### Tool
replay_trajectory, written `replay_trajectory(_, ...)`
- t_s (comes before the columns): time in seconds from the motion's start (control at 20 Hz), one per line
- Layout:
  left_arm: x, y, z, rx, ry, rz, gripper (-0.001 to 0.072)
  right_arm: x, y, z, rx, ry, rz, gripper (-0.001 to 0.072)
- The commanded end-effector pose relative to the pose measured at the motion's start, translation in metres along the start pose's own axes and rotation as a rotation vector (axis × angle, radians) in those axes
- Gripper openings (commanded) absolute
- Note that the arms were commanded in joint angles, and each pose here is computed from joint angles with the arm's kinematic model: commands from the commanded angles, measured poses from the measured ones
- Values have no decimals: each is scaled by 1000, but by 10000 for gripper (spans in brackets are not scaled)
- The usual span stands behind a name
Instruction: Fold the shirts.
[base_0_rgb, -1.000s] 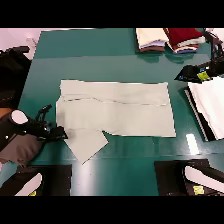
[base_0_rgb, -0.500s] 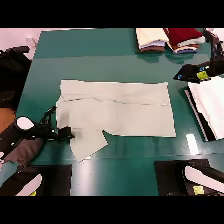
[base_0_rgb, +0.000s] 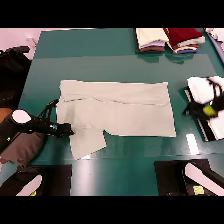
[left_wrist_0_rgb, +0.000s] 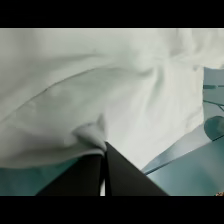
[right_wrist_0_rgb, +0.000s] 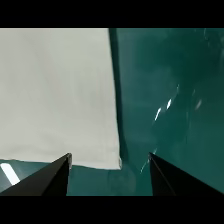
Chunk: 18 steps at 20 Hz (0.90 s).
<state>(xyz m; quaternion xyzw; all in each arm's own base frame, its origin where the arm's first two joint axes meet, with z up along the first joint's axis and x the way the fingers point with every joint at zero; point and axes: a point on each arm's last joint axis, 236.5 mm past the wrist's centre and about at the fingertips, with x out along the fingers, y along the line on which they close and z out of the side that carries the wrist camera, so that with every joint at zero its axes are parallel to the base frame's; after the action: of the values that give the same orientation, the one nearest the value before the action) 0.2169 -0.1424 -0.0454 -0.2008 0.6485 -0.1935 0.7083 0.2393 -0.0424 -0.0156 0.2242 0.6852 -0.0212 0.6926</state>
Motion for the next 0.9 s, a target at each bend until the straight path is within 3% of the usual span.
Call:
replay_trajectory(0.0, -9, -2, 10, 33, -22, 17, 23, 59, -27, -67, 175, 151, 47, 562)
replay_trajectory(0.25, -9, -2, 10, 34, -21, 19, 23, 87, 8, -62, 187, 93, 187, 548)
replay_trajectory(0.35, -9, -1, 9, 35, -20, 20, 23, 91, 19, -59, 135, 81, 185, 367)
replay_trajectory(0.4, -9, 0, 8, 38, -15, 24, 23, 93, 24, -58, 106, 78, 179, 324)
replay_trajectory(0.5, -12, 3, 5, 57, 8, 47, 22, 95, 34, -61, 40, 89, 168, 38)
replay_trajectory(0.7, -51, 16, -10, 105, -26, 185, 22, 59, 43, -54, -146, 71, 82, 16)
replay_trajectory(0.85, -70, 13, -44, 117, 30, 205, 22, 20, 31, -57, -235, 20, -29, 16)
